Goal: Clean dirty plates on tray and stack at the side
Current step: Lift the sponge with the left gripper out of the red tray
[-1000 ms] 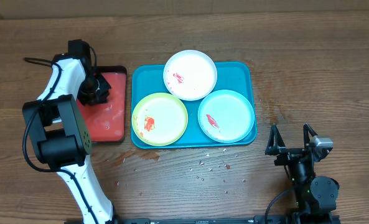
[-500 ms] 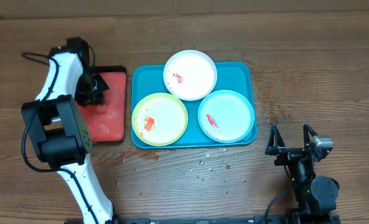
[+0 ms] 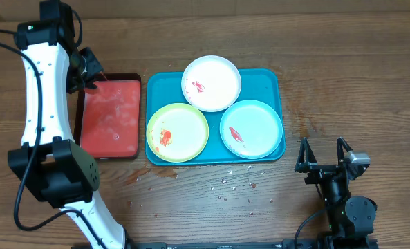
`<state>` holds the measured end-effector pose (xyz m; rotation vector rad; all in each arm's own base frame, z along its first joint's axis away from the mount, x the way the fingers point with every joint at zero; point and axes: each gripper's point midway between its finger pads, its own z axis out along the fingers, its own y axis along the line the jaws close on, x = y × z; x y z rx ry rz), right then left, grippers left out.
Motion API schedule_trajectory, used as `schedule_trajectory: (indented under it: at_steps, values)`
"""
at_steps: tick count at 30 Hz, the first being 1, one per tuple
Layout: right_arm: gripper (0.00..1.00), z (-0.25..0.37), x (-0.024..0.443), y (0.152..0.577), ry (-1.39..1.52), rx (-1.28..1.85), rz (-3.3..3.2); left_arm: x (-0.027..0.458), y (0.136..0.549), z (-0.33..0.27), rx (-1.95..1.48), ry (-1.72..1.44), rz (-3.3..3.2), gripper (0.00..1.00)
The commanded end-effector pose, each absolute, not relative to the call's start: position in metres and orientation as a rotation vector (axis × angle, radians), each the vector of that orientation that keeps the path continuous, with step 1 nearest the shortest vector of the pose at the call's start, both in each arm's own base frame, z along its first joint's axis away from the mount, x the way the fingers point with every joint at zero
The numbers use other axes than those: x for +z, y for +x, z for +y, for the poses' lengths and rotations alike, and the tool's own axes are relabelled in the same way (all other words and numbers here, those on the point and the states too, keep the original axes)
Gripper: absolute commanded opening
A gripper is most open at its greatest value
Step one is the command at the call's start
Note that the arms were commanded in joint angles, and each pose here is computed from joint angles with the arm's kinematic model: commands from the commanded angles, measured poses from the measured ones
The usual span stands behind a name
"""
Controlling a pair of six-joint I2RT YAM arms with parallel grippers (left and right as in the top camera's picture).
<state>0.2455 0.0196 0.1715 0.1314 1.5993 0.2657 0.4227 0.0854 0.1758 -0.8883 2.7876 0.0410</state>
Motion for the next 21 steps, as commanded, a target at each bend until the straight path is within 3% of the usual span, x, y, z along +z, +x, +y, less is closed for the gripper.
schedule_trajectory:
  at_steps: [1, 8, 17, 21]
  values:
    - [1.0, 0.017, 0.17, 0.246, 0.137, 0.248, 1.594, 0.142, 0.413, 0.078, 0.046, -0.886, 2.874, 0.04]
    - [1.0, 0.017, 0.17, 0.246, 0.137, 0.248, 1.595, 0.059, 0.395, 0.076, 0.089, -0.886, 2.943, 0.04]
    - [1.0, 0.017, 0.17, 0.246, 0.137, 0.248, 1.594, 0.147, 0.396, 0.076, 0.06, -0.848, 2.948, 0.04]
    - [1.0, 0.017, 0.17, 0.246, 0.137, 0.248, 1.594, 0.144, 0.386, 0.069, 0.097, -0.831, 2.998, 0.04]
